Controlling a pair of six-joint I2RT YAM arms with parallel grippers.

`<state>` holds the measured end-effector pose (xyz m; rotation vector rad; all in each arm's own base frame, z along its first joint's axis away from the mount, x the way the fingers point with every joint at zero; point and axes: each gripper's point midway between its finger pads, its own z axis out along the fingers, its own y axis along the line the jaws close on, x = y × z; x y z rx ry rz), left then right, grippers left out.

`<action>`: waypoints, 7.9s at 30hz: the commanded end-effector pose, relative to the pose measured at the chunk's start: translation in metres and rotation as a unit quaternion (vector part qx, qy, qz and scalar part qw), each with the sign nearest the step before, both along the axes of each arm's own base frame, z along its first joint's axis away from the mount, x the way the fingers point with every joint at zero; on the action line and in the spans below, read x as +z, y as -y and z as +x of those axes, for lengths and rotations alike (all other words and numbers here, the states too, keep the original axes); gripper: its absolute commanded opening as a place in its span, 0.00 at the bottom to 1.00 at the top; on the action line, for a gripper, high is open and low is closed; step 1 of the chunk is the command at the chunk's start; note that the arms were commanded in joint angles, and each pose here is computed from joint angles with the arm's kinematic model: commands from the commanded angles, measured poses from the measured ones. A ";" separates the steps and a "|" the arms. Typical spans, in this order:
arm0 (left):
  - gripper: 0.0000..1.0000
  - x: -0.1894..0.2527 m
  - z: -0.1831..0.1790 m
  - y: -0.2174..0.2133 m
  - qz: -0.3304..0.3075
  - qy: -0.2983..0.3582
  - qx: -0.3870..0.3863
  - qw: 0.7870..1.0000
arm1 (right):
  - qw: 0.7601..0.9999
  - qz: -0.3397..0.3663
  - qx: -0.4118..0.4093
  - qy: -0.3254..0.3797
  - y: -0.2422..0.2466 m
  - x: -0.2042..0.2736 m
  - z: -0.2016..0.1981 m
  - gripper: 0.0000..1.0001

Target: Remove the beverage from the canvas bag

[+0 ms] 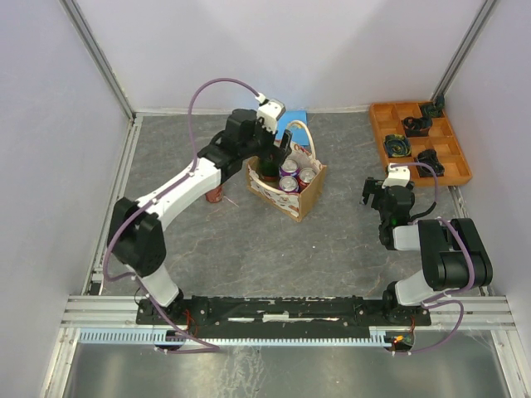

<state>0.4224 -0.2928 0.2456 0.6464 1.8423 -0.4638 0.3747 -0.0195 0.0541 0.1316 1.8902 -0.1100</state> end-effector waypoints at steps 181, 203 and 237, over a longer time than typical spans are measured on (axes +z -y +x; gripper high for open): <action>0.99 -0.131 -0.069 -0.087 0.091 -0.243 0.131 0.957 | 1.000 -0.004 0.003 0.029 0.000 0.017 0.011 0.99; 0.54 0.091 -0.024 -0.061 0.012 0.025 0.054 0.998 | 1.000 -0.004 0.003 0.028 0.000 0.016 0.011 0.99; 0.87 -0.037 -0.024 0.103 0.054 0.097 -0.407 0.907 | 1.000 -0.004 0.003 0.029 0.000 0.017 0.011 0.99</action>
